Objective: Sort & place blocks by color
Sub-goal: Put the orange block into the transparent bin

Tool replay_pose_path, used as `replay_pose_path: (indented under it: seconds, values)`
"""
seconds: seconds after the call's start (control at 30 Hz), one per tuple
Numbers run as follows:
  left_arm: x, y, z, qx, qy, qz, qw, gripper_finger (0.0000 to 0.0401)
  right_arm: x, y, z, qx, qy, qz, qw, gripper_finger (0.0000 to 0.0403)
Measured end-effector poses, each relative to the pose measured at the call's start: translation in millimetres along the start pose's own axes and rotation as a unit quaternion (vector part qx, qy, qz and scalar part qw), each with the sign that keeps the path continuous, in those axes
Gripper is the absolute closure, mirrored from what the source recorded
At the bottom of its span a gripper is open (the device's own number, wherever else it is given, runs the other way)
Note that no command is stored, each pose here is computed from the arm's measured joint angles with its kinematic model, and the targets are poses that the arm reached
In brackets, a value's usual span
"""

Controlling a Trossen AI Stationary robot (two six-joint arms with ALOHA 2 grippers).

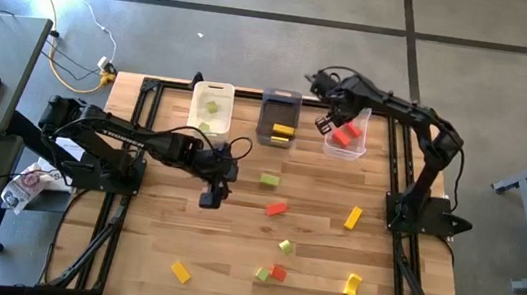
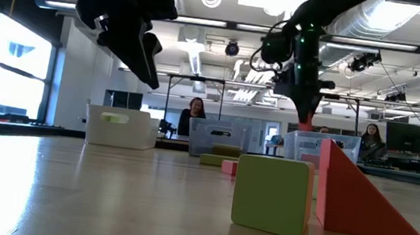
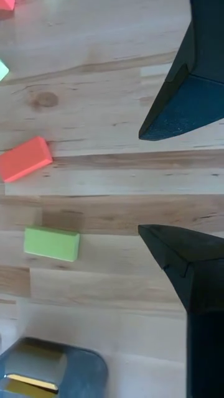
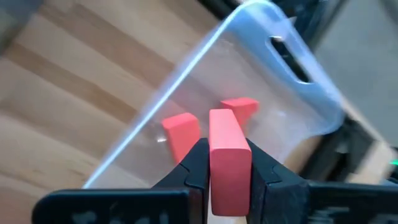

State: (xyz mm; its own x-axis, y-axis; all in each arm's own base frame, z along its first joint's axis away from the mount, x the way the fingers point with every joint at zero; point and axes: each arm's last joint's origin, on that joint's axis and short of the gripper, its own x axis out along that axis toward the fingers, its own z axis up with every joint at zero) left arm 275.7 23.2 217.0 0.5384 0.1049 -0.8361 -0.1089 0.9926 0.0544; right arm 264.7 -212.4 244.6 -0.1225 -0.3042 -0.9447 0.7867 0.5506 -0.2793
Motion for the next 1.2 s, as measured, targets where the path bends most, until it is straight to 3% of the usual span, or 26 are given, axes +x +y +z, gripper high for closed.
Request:
replay_pose_path:
  seconds: [0.3,0.5,0.77,1.2]
  values:
    - [0,1,0,-0.001,-0.002,0.003,1.0,0.0183,14,-37,8,0.035,0.038,0.128,0.991,0.0368]
    - [0,1,0,-0.001,-0.002,0.003,1.0,0.0183,20,-58,10,0.058,0.047,0.175,0.982,0.0368]
    - [0,1,0,-0.001,-0.002,0.002,1.0,0.0183,29,-73,11,0.084,0.056,0.177,0.979,0.0368]
    - [0,1,-2,-0.002,0.01,0.002,1.0,0.0183,56,-66,16,0.072,0.092,0.171,0.978,0.0357]
